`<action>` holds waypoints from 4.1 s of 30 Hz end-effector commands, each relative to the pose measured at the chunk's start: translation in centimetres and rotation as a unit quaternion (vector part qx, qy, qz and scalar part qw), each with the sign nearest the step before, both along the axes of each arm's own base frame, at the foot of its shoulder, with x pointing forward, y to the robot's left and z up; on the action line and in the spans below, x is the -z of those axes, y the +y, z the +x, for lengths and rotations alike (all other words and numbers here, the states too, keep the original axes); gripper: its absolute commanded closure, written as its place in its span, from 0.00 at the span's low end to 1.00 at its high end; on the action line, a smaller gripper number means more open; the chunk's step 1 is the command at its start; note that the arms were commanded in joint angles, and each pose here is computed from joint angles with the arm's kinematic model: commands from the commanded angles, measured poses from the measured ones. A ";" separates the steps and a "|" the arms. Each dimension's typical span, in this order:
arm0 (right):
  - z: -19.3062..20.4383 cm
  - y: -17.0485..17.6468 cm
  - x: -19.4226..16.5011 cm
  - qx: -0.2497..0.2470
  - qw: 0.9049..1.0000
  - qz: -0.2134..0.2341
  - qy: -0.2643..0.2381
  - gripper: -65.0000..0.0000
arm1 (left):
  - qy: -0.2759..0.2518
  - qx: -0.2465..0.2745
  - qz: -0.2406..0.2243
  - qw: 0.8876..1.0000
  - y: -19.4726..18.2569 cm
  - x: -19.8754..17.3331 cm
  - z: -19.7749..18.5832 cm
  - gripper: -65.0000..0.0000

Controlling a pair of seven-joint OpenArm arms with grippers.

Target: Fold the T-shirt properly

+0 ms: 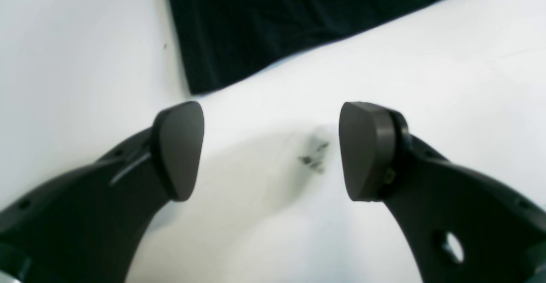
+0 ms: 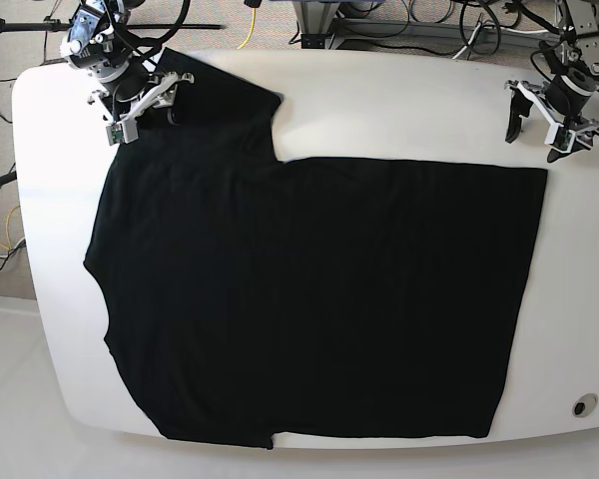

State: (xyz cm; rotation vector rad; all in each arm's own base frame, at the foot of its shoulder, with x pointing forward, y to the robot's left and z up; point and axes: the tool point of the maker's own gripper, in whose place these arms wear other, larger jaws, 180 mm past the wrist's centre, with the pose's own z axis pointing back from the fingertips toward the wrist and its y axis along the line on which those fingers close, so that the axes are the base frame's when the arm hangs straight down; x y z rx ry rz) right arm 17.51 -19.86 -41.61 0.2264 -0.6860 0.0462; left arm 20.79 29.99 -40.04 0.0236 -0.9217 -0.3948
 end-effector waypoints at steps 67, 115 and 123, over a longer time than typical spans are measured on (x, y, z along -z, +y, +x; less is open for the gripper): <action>-2.0 -0.5 -1.4 0.023 0.999 0.045 0.015 0.45 | -0.016 -0.019 -0.013 1.000 0.8 -1.1 0.3 0.28; -1.7 1.7 0.0 0.021 0.996 0.083 0.021 0.45 | -0.016 -0.025 -0.022 0.999 0.7 -1.0 0.4 0.29; -2.3 0.8 0.6 0.026 0.997 0.068 0.035 0.45 | -0.018 -0.029 -0.031 0.999 0.5 -0.8 0.3 0.28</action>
